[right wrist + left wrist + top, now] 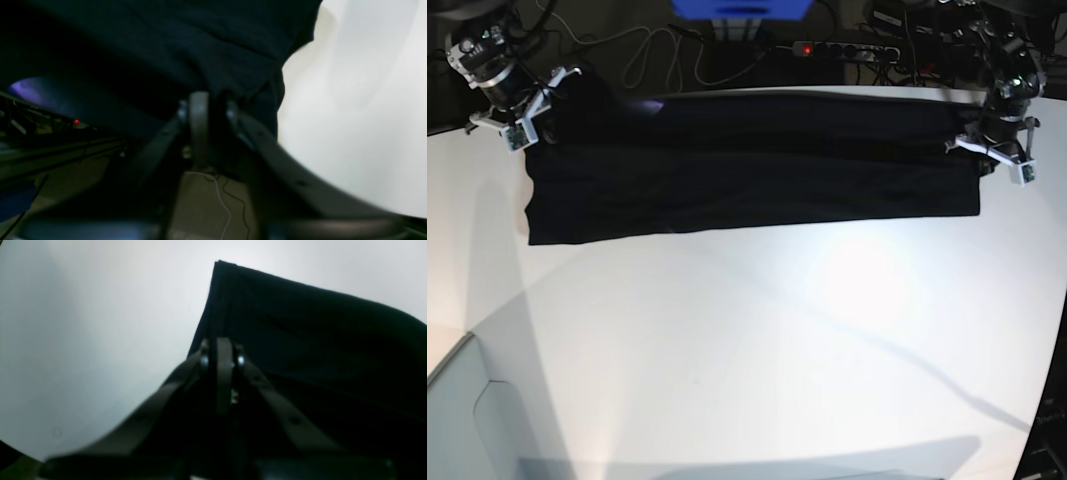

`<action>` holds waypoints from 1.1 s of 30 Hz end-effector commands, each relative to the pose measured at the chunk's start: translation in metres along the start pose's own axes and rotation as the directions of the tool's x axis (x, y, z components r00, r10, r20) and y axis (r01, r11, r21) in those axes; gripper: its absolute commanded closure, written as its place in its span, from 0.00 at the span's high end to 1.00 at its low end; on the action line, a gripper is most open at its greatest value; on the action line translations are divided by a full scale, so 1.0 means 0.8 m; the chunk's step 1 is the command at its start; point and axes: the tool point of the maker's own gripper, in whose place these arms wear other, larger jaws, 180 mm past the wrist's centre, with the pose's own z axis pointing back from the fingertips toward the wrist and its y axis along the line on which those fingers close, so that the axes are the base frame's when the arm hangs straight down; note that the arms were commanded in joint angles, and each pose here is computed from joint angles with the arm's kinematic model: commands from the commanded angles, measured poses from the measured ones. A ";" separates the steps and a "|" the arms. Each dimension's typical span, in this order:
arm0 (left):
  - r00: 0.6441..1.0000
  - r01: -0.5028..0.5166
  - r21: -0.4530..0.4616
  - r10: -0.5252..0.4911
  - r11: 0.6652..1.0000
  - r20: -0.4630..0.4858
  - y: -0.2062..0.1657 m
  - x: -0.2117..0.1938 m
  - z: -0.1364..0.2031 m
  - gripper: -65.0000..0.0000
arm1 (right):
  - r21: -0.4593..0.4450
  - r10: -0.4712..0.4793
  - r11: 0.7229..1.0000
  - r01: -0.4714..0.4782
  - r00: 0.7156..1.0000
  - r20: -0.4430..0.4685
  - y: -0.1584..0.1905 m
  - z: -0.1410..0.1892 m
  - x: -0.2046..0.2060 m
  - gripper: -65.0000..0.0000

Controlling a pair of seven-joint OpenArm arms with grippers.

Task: Fold the T-shirt properly
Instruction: 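Hold both strip ends and adjust the left gripper's grip on its corner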

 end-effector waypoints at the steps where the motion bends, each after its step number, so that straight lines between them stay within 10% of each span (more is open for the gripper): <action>1: 0.999 0.011 0.009 -0.012 1.000 0.053 0.003 0.022 0.007 0.02 | 0.011 0.026 1.000 -0.026 0.999 0.032 0.000 0.005 0.011 0.23; 6: 0.993 0.078 0.002 -0.078 0.997 0.091 -0.008 0.037 0.030 0.46 | 0.008 0.028 1.000 -0.028 0.999 0.037 -0.001 0.005 0.013 0.53; 11: 0.988 0.086 0.006 -0.086 0.996 0.129 -0.015 0.049 0.043 0.75 | -0.005 0.041 0.999 -0.041 0.997 0.059 -0.002 0.009 0.024 0.62; 33: 0.996 -0.095 0.005 0.095 0.996 0.000 0.027 -0.017 0.018 0.76 | 0.044 0.042 0.998 -0.048 0.990 0.133 0.026 -0.008 0.060 0.62</action>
